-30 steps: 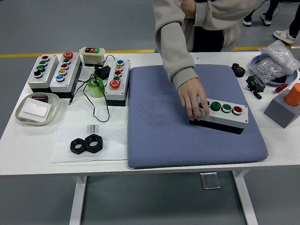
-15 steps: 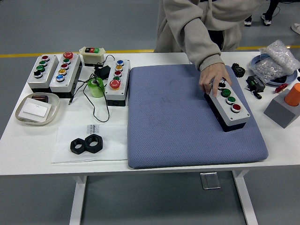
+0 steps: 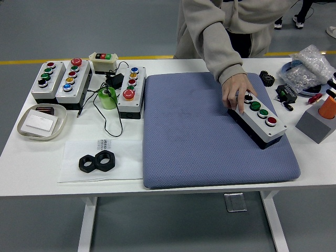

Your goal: Pick up the button,place it on the desk,press the button,press the button

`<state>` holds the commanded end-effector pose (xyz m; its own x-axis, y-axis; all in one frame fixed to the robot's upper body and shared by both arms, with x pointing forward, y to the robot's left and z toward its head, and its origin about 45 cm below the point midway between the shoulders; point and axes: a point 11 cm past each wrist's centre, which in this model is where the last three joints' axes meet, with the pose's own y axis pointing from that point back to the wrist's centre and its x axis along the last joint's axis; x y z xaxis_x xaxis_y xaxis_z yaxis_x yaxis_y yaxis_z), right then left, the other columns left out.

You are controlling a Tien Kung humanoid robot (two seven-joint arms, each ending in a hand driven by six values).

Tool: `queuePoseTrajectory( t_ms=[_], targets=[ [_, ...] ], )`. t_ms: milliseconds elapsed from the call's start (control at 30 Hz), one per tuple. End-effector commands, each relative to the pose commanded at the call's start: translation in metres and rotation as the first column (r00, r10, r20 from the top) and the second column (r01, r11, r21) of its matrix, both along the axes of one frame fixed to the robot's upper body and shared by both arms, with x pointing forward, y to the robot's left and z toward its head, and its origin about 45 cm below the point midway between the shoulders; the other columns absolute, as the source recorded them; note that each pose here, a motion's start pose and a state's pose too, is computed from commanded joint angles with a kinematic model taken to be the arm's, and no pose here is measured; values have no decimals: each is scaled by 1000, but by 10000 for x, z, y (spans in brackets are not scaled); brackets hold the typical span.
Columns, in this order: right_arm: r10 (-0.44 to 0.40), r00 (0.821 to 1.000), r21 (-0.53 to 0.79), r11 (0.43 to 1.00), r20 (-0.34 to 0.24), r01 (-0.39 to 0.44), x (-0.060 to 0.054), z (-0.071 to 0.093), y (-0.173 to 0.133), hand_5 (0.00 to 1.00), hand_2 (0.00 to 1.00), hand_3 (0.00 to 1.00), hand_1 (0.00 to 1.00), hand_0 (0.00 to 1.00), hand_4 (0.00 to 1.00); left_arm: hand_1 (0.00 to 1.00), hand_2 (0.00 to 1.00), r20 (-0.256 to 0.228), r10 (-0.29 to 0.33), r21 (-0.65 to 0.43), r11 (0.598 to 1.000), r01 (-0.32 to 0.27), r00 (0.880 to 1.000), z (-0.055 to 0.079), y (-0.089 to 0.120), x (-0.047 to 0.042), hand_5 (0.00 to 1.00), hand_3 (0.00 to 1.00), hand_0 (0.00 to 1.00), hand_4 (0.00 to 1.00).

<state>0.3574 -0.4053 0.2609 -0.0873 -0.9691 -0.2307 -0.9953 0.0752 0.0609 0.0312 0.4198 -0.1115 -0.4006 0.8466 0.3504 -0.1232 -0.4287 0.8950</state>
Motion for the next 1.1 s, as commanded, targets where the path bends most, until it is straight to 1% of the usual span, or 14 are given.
queuePoseTrajectory(
  t_ms=[267,600,633,800,833,1000,1033,1100],
  targets=[
    [5,1000,-5,1000,-4,-5,1,-11,18,772,894,854,862,960,596,830,890,-7,0,1,1000,0,1000,-2,4,-30,998,830,711,643],
    [8,1000,-31,999,-6,-8,9,6,23,756,894,856,864,965,595,830,891,-6,2,-1,1000,-2,1000,-4,-5,-25,998,830,712,643],
    [7,1000,-34,999,-5,-8,11,12,23,714,897,857,866,965,599,830,891,-5,2,-1,1000,-2,1000,-3,-4,-21,998,830,709,643],
    [10,1000,-45,999,-1,-10,21,37,29,714,897,857,866,965,599,830,891,-1,3,0,1000,-3,1000,-1,-3,-5,998,830,709,643],
    [10,1000,-45,999,-1,-10,21,38,30,647,902,860,869,967,607,830,891,0,3,0,1000,-3,1000,-1,-3,-4,998,830,709,645],
    [14,1000,-75,997,-3,-15,15,73,6,647,902,860,869,967,607,830,891,0,8,1,1000,-8,1000,0,3,-13,998,830,709,645],
    [14,1000,-79,997,0,-14,15,92,-4,623,905,863,870,969,610,830,891,-1,6,2,1000,-6,1000,0,4,-14,998,830,712,643],
    [13,1000,-81,997,1,-13,16,103,-8,623,905,863,870,969,610,830,891,-3,5,2,1000,-5,1000,-1,4,-24,998,830,712,643]
  ],
)
